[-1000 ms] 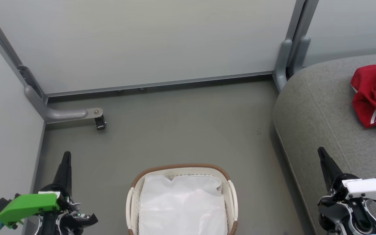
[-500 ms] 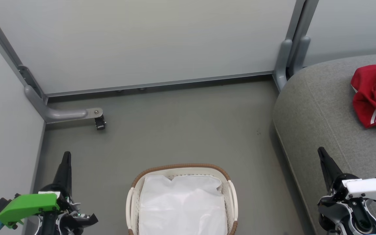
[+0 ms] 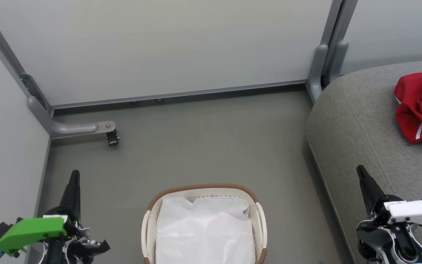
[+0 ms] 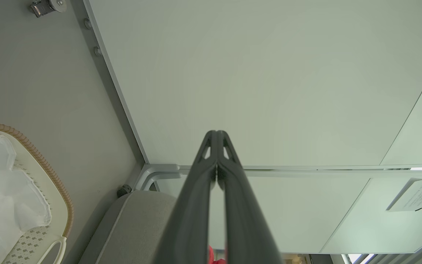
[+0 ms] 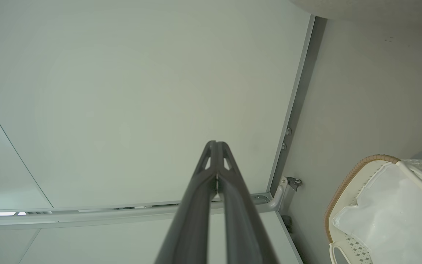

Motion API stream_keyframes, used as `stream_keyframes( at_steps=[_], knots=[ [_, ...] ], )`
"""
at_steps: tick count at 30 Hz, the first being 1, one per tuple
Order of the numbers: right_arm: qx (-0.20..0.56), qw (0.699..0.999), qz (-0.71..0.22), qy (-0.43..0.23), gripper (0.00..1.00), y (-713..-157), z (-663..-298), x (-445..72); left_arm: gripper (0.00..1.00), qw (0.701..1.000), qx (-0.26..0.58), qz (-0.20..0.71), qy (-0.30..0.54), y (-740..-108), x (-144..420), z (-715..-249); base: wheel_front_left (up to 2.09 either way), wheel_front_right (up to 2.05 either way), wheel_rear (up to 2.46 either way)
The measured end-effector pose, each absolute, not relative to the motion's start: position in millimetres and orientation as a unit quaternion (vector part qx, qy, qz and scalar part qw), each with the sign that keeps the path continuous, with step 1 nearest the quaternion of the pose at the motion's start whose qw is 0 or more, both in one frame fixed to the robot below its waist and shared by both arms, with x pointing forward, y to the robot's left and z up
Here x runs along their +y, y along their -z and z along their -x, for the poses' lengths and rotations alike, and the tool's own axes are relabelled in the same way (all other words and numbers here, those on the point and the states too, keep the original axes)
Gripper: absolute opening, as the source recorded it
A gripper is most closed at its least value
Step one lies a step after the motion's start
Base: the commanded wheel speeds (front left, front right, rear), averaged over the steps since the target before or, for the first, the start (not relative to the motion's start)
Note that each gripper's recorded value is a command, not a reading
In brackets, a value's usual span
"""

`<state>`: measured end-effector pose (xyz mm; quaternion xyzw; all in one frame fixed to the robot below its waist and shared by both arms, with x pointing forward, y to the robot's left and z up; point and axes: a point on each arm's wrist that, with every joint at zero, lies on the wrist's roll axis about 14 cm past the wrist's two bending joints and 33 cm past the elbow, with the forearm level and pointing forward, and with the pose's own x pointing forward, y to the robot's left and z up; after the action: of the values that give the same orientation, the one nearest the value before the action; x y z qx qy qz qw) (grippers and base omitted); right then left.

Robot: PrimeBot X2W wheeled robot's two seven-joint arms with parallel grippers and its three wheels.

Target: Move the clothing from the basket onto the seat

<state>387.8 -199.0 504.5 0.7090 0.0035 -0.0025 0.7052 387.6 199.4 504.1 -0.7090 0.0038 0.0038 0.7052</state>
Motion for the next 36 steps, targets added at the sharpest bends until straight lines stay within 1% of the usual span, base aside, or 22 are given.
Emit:
stream_keyframes(
  at_steps=[36],
  knots=[
    [0.003,0.705,-0.709,0.002,0.00,-504.5,-387.8,-199.0,0.00,0.705,0.004,0.709,-0.004,-504.1,199.4,-387.6,0.00,0.00,0.00]
  ],
)
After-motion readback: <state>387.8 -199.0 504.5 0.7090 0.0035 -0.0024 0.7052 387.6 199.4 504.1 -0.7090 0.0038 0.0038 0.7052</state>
